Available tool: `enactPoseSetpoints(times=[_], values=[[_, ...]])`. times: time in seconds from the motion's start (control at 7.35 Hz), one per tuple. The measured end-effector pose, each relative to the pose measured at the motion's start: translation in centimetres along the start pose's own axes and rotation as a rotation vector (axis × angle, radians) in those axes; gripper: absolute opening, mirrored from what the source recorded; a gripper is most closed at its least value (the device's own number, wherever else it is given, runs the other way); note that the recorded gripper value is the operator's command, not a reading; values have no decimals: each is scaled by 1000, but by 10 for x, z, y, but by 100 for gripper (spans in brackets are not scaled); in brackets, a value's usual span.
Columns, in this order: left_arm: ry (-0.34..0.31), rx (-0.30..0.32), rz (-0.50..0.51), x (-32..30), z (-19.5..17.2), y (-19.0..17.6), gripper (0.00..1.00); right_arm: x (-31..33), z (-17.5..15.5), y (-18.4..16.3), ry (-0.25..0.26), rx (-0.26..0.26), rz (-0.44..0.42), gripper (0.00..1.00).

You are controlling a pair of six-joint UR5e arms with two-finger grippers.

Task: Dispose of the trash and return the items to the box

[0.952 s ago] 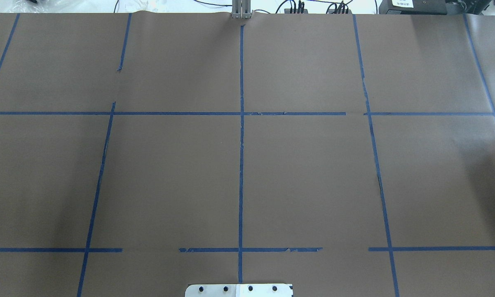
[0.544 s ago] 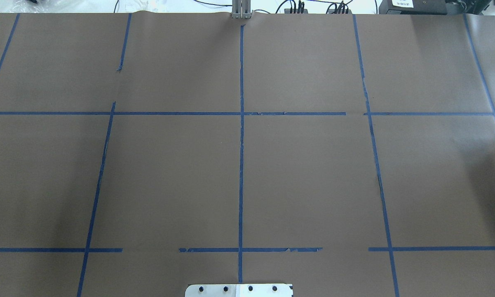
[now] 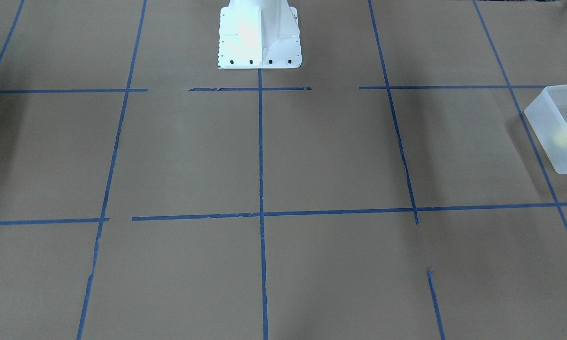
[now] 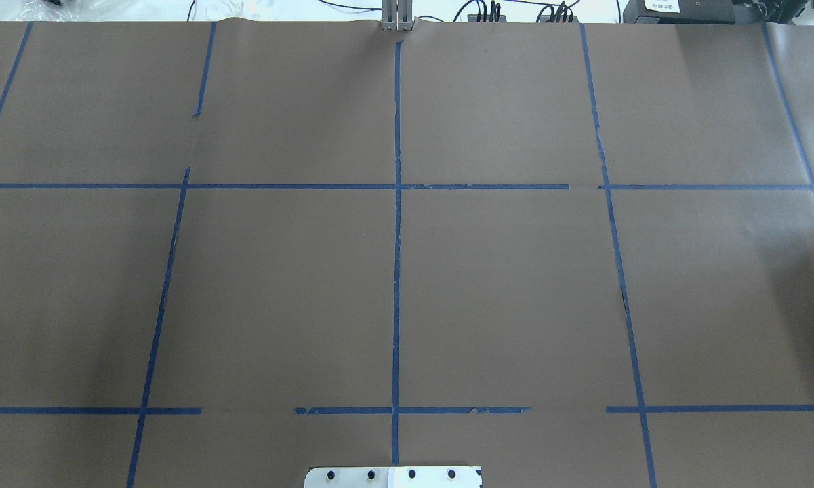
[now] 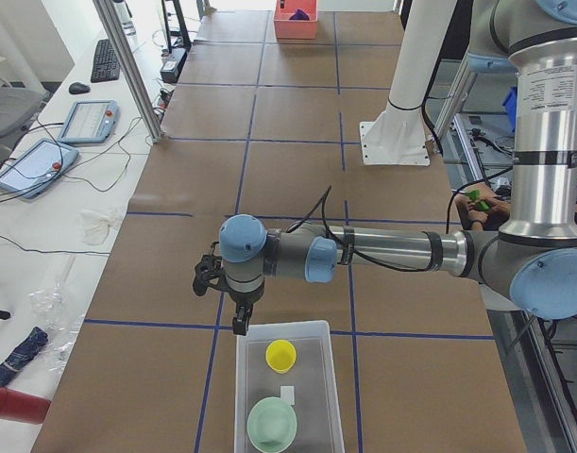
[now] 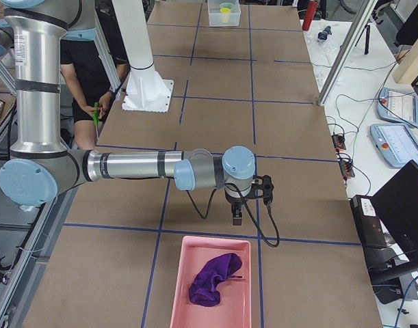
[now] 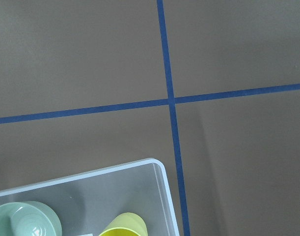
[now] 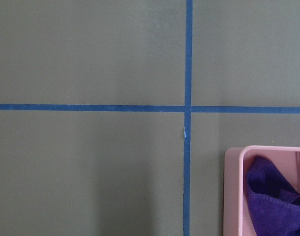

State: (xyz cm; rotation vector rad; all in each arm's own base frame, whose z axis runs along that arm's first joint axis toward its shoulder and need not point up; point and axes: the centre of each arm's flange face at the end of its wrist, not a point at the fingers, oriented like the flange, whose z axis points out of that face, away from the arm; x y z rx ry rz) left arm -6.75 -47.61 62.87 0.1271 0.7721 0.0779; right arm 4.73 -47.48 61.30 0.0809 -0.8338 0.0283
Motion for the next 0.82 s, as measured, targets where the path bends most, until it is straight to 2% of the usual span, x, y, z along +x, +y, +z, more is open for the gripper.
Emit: enactPoseSetpoints(times=[0.82], values=[[0, 2, 2, 1, -1, -1, 100, 2, 1, 0, 1, -3, 3, 100]])
